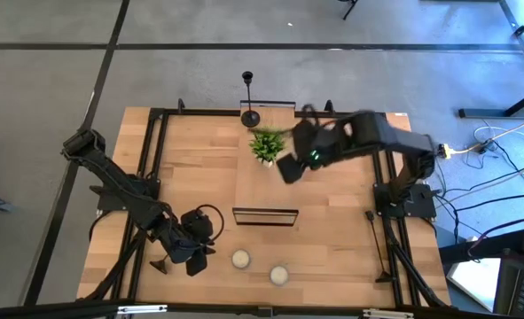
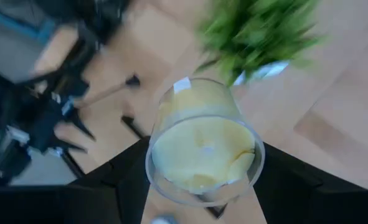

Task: Pick & Place candle stick holders
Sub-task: Put the transparent scented candle on the shelf

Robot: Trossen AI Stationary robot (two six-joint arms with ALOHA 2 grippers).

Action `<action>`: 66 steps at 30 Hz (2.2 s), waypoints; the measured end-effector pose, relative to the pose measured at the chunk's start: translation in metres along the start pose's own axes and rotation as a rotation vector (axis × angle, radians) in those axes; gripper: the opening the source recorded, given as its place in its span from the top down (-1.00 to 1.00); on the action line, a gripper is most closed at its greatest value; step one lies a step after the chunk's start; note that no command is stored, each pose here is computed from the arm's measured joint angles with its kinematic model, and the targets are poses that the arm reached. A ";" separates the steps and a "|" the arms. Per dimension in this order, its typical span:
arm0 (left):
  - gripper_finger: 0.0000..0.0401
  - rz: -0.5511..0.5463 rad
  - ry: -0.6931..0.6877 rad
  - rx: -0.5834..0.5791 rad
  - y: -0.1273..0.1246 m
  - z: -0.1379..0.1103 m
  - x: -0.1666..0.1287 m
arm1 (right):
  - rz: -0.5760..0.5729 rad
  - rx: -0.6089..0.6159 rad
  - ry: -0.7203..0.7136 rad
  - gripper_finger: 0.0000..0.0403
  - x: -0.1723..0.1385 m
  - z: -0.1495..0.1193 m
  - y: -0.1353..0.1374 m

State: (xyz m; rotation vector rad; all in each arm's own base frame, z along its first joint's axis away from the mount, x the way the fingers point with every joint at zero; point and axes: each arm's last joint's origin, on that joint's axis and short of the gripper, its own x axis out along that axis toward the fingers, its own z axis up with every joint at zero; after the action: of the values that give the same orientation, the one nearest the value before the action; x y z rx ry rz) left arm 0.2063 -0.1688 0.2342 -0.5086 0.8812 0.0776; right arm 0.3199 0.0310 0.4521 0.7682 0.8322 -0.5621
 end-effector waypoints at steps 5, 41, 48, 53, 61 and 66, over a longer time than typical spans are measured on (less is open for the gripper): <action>0.43 0.012 -0.021 -0.033 0.001 0.001 0.000 | -0.003 0.004 -0.064 -0.18 -0.017 0.022 -0.021; 0.84 0.103 -0.176 -0.370 0.018 0.028 0.008 | 0.047 -0.163 -0.139 -0.18 -0.024 0.110 -0.106; 0.84 0.123 -0.183 -0.346 0.023 0.033 0.009 | 0.081 -0.178 -0.119 -0.18 -0.023 0.109 -0.105; 0.84 0.129 -0.181 -0.345 0.025 0.035 0.010 | 0.093 -0.201 -0.092 -0.18 -0.023 0.105 -0.101; 0.85 0.128 -0.179 -0.346 0.025 0.035 0.010 | 0.079 -0.294 0.068 -0.18 -0.020 0.080 -0.090; 0.87 0.128 -0.178 -0.346 0.025 0.035 0.010 | 0.140 -0.339 0.094 -0.18 -0.028 0.066 -0.079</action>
State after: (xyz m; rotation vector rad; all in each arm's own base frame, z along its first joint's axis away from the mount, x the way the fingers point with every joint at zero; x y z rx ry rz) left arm 0.2309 -0.1320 0.2353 -0.7547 0.7270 0.3919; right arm 0.2781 -0.0640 0.4742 0.5383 0.9235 -0.2518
